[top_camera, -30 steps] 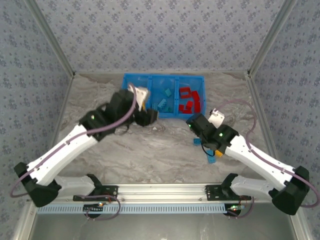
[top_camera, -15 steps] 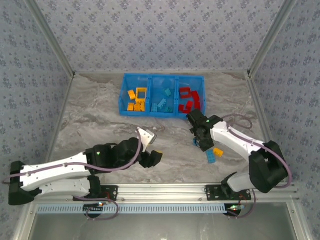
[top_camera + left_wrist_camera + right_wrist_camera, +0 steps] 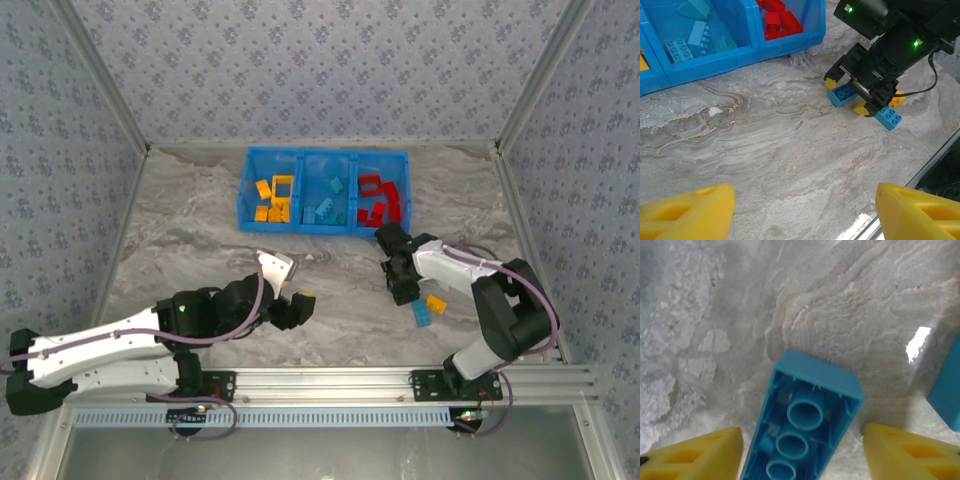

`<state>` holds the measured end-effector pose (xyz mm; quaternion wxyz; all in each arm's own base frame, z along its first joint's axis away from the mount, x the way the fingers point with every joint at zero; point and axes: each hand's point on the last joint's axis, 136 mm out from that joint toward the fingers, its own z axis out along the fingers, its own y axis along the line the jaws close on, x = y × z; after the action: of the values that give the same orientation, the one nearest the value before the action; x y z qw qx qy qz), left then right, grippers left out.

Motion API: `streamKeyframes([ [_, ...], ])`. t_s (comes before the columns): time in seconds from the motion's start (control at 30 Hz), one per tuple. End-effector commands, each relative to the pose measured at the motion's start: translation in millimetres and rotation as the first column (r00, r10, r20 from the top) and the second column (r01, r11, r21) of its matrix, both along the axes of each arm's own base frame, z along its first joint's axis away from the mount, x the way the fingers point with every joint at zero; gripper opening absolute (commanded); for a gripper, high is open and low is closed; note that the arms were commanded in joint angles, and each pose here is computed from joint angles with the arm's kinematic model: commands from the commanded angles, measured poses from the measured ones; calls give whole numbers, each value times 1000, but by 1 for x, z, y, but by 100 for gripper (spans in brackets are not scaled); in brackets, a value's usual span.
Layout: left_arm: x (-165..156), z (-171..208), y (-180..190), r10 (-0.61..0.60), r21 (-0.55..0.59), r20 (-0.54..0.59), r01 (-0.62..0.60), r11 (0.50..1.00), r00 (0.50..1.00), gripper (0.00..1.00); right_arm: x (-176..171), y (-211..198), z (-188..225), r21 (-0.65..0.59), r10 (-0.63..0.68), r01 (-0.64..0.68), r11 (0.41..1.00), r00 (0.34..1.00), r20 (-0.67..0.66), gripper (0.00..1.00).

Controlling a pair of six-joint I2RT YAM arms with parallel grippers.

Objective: Sort the legos into containers by color

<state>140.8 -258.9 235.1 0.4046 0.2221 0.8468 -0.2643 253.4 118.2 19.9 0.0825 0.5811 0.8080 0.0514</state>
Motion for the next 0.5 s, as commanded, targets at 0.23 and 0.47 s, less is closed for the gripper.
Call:
streamKeyframes([
  [0.23,6,8,8,60,-13,14,-60,998,998,74,-2,-2,7,-85,76,-73,994,997,21,21],
  [0.47,37,31,79,424,62,109,-432,900,899,74,32,54,90,-377,520,-434,818,839,162,19],
])
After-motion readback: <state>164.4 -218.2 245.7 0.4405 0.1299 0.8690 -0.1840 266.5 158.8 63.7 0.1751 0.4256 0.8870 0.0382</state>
